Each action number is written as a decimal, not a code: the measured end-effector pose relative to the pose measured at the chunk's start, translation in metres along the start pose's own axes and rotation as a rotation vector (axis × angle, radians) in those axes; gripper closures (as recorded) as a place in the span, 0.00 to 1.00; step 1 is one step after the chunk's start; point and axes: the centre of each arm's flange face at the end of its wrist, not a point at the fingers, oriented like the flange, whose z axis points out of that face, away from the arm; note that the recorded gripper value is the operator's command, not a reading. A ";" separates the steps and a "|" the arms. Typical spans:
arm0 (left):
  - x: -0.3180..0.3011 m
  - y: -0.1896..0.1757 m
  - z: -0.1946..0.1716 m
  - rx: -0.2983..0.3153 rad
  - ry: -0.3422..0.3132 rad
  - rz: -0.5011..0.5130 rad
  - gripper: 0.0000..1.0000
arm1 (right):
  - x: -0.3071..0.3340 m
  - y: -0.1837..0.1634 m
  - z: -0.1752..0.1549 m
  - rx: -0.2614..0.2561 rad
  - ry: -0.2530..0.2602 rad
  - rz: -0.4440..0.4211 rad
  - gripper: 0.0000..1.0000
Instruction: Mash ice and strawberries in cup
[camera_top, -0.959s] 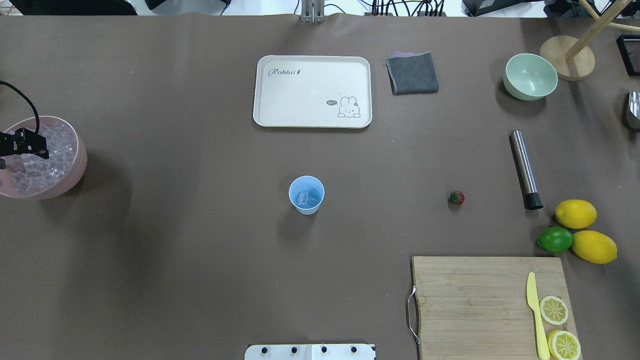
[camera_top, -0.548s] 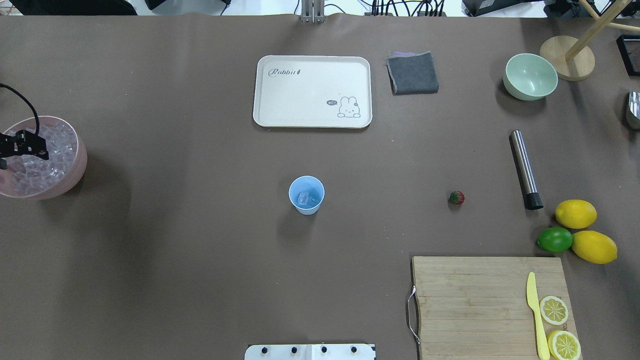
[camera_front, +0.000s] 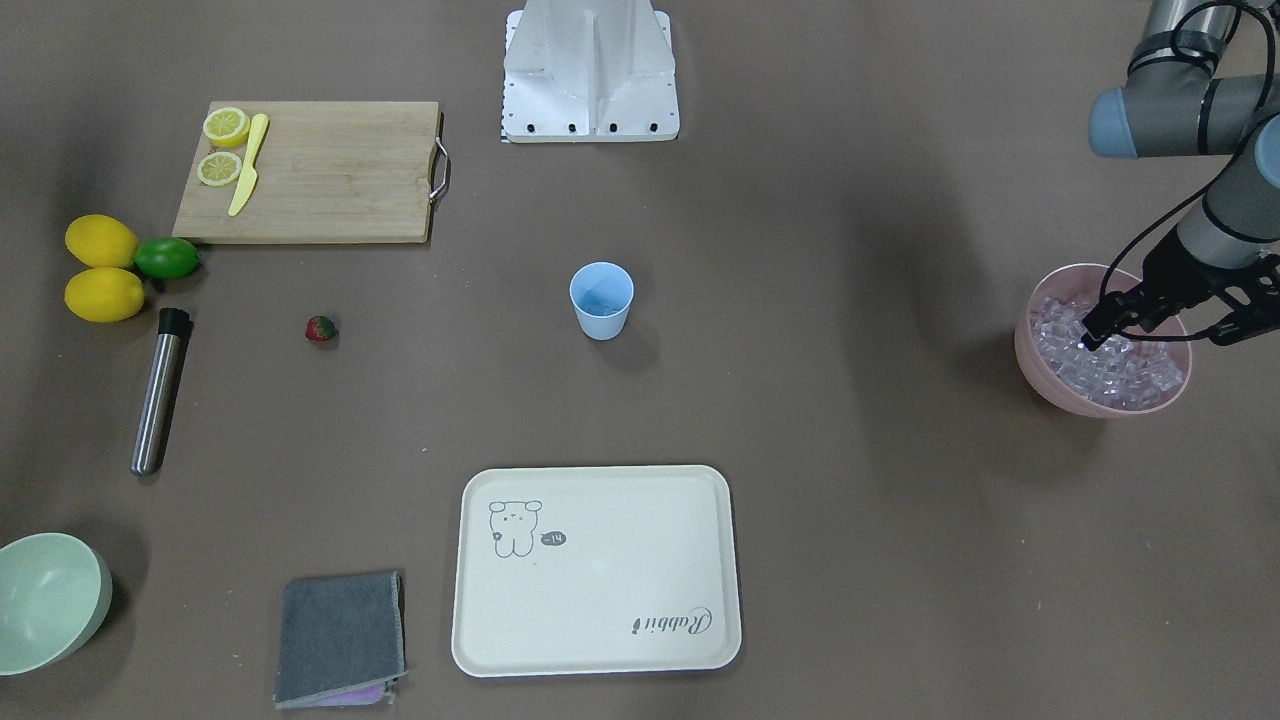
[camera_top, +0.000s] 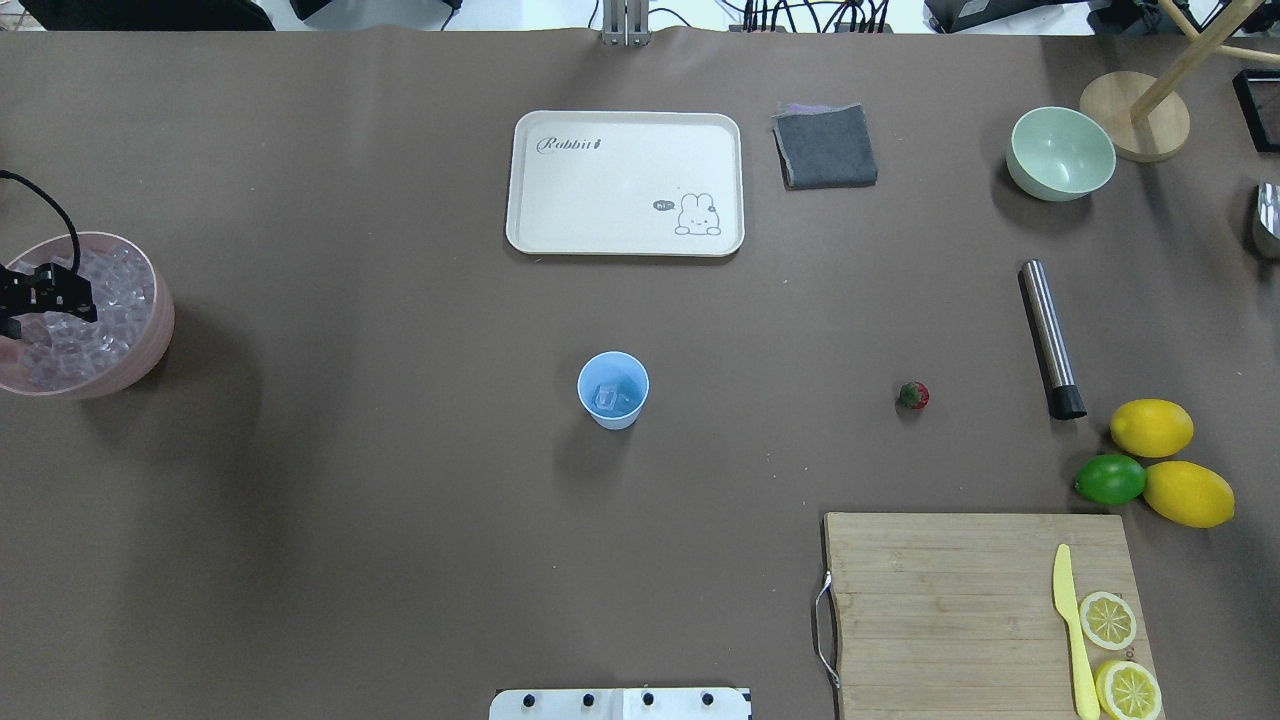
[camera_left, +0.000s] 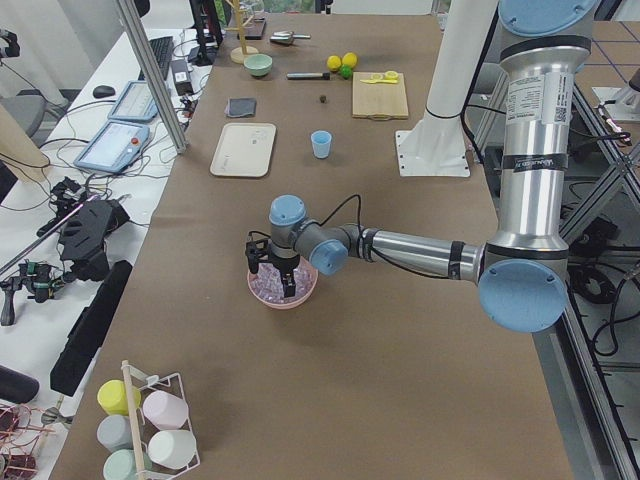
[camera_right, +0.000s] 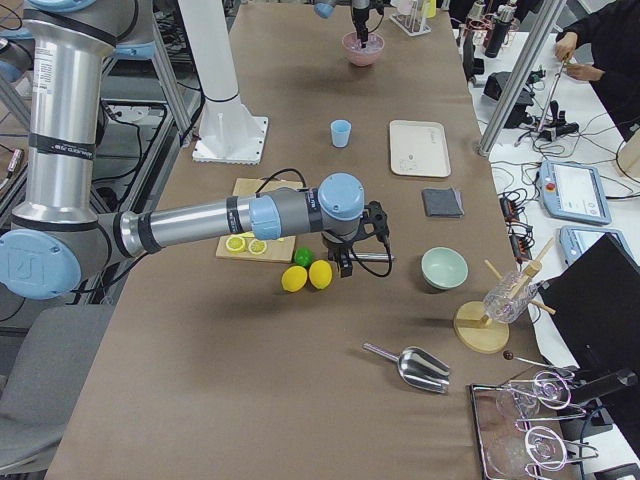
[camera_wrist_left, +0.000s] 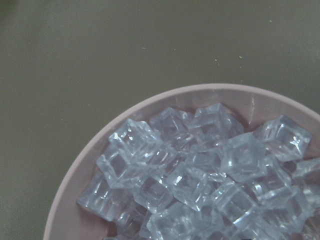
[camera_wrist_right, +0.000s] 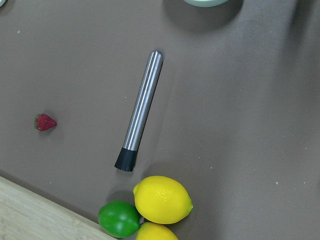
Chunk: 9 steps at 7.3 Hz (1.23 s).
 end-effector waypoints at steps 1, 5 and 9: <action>0.000 -0.001 0.001 0.001 0.001 0.000 0.47 | 0.000 0.000 0.000 0.000 0.000 0.000 0.00; -0.001 -0.003 0.000 0.007 0.001 -0.011 1.00 | -0.001 0.001 -0.001 0.002 0.000 -0.001 0.00; 0.001 -0.006 -0.009 0.016 0.015 -0.014 1.00 | -0.003 0.005 -0.002 0.002 -0.001 -0.001 0.00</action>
